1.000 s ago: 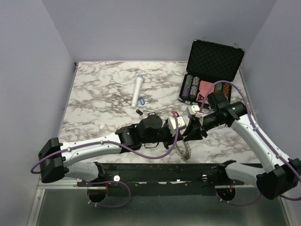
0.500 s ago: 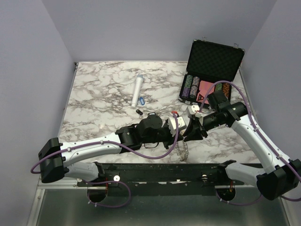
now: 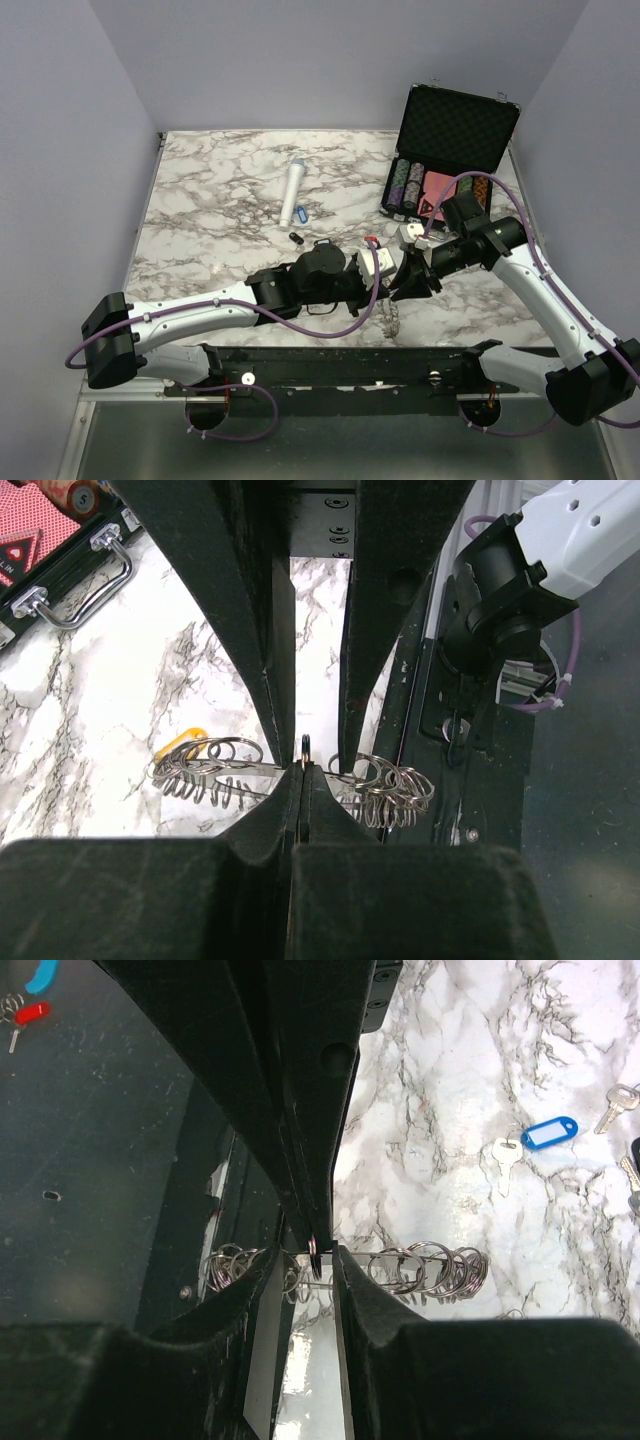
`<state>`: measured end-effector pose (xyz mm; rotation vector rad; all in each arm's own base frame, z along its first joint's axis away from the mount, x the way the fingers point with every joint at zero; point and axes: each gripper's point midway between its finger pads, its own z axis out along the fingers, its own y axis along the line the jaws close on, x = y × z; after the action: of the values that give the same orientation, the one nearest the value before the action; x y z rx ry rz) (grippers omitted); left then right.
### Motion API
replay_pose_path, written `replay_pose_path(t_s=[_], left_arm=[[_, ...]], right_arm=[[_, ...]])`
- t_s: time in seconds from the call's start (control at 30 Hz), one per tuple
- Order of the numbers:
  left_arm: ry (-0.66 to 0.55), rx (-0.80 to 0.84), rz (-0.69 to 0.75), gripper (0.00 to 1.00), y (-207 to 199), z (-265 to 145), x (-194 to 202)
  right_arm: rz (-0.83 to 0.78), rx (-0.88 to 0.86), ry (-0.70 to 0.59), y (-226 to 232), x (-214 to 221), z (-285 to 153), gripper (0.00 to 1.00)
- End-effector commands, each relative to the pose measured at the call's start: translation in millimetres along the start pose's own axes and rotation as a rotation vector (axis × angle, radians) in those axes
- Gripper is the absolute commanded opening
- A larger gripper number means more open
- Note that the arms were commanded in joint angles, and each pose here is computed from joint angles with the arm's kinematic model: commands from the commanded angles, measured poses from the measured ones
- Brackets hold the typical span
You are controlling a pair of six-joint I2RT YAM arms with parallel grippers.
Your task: Put the keys on the keyring
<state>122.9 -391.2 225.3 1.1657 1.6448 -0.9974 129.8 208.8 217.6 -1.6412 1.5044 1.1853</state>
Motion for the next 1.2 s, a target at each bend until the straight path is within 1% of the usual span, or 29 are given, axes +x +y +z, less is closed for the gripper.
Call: replay_pose_path(t_s=[0.0, 0.43, 0.77, 0.9, 1.0, 1.1, 1.17], left_arm=[[-0.006, 0.01, 0.017, 0.0, -2.1, 2.0, -1.9], [-0.007, 0.016, 0.023, 0.0, -3.3, -0.2, -0.9], [-0.009, 0.012, 0.029, 0.0, -2.1, -1.4, -1.7], [-0.012, 0.017, 0.03, 0.0, -3.2, -0.8, -1.9], [-0.018, 0.015, 0.03, 0.0, -3.0, -0.6, -2.1], [-0.04, 0.02, 0.033, 0.0, -3.5, -2.3, -3.6], [-0.082, 0.027, 0.041, 0.0, -5.0, -4.9, -7.2]], right_arm=[[-0.022, 0.013, -0.002, 1.4, -8.3, -2.8, 0.32], [-0.023, 0.027, -0.007, 0.8, -10.8, -6.3, 0.33], [-0.017, 0.027, -0.006, -0.4, -9.9, -5.9, 0.28], [-0.007, 0.028, -0.009, -1.3, -9.4, -5.2, 0.15], [-0.007, 0.022, -0.012, 0.6, -9.5, -5.0, 0.01], [-0.02, 0.009, -0.015, 3.7, -9.1, -4.8, 0.0], [-0.032, -0.004, -0.02, 7.1, -9.3, -4.7, 0.0]])
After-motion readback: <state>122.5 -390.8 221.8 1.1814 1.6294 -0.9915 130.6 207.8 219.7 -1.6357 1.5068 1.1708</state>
